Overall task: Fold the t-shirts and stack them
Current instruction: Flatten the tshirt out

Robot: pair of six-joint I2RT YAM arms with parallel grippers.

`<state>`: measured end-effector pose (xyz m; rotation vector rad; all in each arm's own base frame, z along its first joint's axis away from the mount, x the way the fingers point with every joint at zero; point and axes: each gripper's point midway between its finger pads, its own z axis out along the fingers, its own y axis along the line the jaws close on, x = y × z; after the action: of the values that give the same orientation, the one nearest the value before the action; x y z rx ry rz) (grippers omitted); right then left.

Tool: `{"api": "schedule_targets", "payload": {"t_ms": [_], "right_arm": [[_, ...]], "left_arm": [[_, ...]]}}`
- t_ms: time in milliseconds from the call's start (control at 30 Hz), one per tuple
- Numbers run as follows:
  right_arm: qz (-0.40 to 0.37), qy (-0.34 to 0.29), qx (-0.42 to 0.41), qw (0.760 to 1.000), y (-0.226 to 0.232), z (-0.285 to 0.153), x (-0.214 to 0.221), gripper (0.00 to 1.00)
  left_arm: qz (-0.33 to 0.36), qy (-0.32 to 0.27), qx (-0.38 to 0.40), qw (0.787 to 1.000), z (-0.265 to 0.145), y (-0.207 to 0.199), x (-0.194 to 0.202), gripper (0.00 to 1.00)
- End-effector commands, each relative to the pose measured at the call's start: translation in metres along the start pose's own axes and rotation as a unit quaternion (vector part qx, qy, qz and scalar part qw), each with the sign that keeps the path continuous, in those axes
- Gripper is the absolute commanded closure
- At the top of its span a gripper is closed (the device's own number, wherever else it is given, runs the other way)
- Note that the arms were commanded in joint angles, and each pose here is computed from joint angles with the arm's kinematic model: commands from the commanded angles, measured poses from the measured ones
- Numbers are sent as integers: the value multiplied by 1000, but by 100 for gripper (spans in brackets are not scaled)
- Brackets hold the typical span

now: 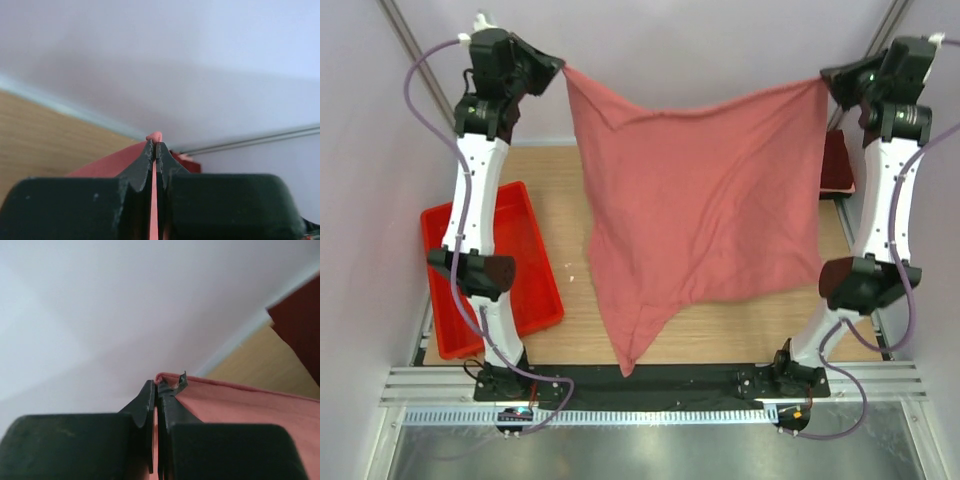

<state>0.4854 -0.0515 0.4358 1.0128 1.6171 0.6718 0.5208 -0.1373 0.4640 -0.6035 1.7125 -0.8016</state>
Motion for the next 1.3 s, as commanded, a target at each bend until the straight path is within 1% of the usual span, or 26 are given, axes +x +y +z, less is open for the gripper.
{"api": "schedule_targets", "payload": {"t_ms": [0,33,67,100,133,167,200,233,267,300,333,367,400,433,467,500,533,567,633,667,700,800,933,1100,1200,1267], "right_arm": [[-21,-61,-181,981,131,-102,-47,99],[-22,-70,-202,977,145,-116,-52,99],[-16,-68,-205,976,146,-119,-52,99],[-7,-72,-226,971,154,-130,-54,99],[0,-67,-216,974,144,-133,-48,99],[4,-73,-218,973,141,-139,-47,99],[-2,-87,-215,973,135,-143,-50,99],[4,-91,-166,982,104,-122,-45,99],[-4,-105,-167,980,101,-143,-45,99],[-22,-106,-146,983,86,-140,-40,99],[-26,-94,-108,989,56,-127,-28,99],[-35,-104,-98,989,48,-139,-26,99],[-45,-99,-72,991,28,-140,-17,99],[-60,-78,-24,995,-10,-127,0,99],[-69,-82,10,994,-33,-129,5,99],[-75,-83,25,993,-48,-150,14,99],[-88,-57,68,992,-86,-144,34,99],[-99,-52,75,991,-97,-154,43,99],[-131,-39,119,983,-136,-177,62,99],[-141,-19,147,979,-155,-189,73,99],[-164,-17,161,973,-169,-201,78,99],[-187,-6,208,960,-202,-226,91,99],[-176,-1,215,961,-214,-234,102,99],[-138,-33,201,969,-194,-240,90,99],[-117,-78,148,979,-142,-251,63,99],[-114,-87,128,981,-120,-255,52,99]], "left_arm": [[-42,-99,160,981,-76,-96,-84,100],[-43,-102,164,980,-80,-97,-86,100],[-38,-118,186,975,-106,-111,-94,100],[-26,-127,178,975,-112,-107,-95,100],[-16,-122,152,981,-107,-91,-88,100],[-6,-138,153,978,-134,-95,-94,100],[14,-153,138,978,-143,-89,-97,100],[21,-146,121,982,-142,-77,-90,100],[27,-145,112,983,-147,-72,-90,100],[36,-149,113,982,-163,-73,-90,100],[47,-130,97,986,-158,-60,-79,100],[47,-107,85,989,-156,-48,-65,100],[47,-100,91,990,-171,-46,-58,100],[39,-69,104,991,-176,-44,-40,100],[31,-26,73,997,-155,-6,-6,99],[30,-29,89,995,-181,-7,0,100],[27,-15,78,996,-182,9,15,100],[27,13,41,999,-176,43,41,100],[42,17,28,999,-203,60,54,100],[47,46,-2,998,-207,87,77,100],[49,51,1,998,-224,91,84,100],[56,85,-20,995,-240,122,115,100],[70,98,-52,991,-258,150,133,100],[77,99,-49,991,-256,143,127,100],[69,54,-6,996,-255,108,98,100],[68,22,52,996,-268,63,71,100]]}}
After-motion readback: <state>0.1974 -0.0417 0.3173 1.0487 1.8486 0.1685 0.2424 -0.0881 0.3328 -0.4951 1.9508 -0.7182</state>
